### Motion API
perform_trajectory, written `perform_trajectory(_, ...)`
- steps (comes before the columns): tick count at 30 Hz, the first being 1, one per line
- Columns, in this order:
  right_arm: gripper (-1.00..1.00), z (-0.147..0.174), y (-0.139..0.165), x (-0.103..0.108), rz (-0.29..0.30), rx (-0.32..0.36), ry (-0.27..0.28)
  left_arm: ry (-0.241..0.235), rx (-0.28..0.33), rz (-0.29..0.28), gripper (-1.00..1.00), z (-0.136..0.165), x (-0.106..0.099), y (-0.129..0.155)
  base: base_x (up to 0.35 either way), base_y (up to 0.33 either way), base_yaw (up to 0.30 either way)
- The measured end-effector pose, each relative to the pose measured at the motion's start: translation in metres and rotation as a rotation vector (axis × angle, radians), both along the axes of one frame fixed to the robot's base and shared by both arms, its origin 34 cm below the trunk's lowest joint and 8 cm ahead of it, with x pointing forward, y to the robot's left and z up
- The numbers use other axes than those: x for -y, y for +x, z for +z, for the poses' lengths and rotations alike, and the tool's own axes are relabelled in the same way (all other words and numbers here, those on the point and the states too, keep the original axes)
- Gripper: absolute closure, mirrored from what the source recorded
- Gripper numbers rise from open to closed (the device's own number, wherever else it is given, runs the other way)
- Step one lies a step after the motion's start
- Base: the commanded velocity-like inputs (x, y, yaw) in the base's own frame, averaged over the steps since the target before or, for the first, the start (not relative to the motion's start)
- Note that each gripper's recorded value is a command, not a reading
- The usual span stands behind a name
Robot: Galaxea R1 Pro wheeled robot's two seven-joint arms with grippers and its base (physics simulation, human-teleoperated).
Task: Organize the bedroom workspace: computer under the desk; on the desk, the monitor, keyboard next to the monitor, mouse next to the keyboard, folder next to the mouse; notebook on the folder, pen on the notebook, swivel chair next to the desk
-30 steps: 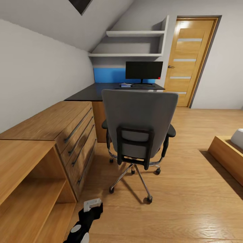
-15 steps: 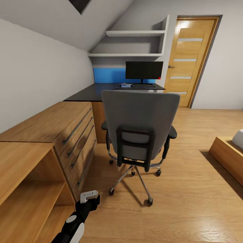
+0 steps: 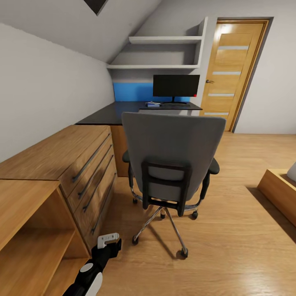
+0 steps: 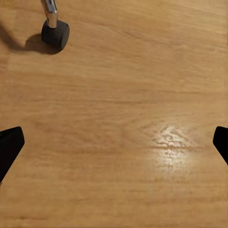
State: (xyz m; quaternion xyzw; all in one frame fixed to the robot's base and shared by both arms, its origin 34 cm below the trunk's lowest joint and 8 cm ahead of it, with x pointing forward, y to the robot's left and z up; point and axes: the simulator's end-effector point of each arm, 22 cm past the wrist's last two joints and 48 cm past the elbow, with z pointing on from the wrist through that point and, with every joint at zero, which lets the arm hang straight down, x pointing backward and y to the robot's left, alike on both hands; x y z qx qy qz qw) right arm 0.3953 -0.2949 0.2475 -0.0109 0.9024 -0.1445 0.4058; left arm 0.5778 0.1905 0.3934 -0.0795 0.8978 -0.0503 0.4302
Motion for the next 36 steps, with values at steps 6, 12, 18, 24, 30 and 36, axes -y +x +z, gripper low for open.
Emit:
perform_trajectory(6,-1.00,0.000,0.001,-0.003,0.001,0.003,0.005,0.001,-0.001,-0.001,-1.00,-0.001,0.000,0.000,0.053,0.000,0.000)
perform_trajectory(12,-1.00,0.004,0.009,-0.014,-0.002,0.027,0.027,0.002,-0.001,-0.001,-1.00,-0.001,0.000,0.000,0.010,0.000,0.000)
perform_trajectory(18,-1.00,0.037,0.068,-0.044,-0.010,0.174,0.110,-0.003,0.000,-0.007,-1.00,0.000,0.004,0.000,0.002,0.000,0.000)
perform_trajectory(24,-1.00,0.060,0.119,-0.071,-0.003,0.241,0.169,-0.004,0.001,-0.010,-1.00,-0.008,0.006,-0.003,0.000,0.000,0.000)
perform_trajectory(30,-1.00,0.077,0.177,-0.096,0.030,0.204,0.184,-0.001,-0.002,-0.014,-1.00,-0.022,0.008,-0.007,0.000,0.000,0.000)
perform_trajectory(36,-1.00,0.123,0.227,-0.128,0.060,0.211,0.242,0.001,-0.011,-0.014,-1.00,-0.035,0.008,-0.010,0.000,0.000,0.000)
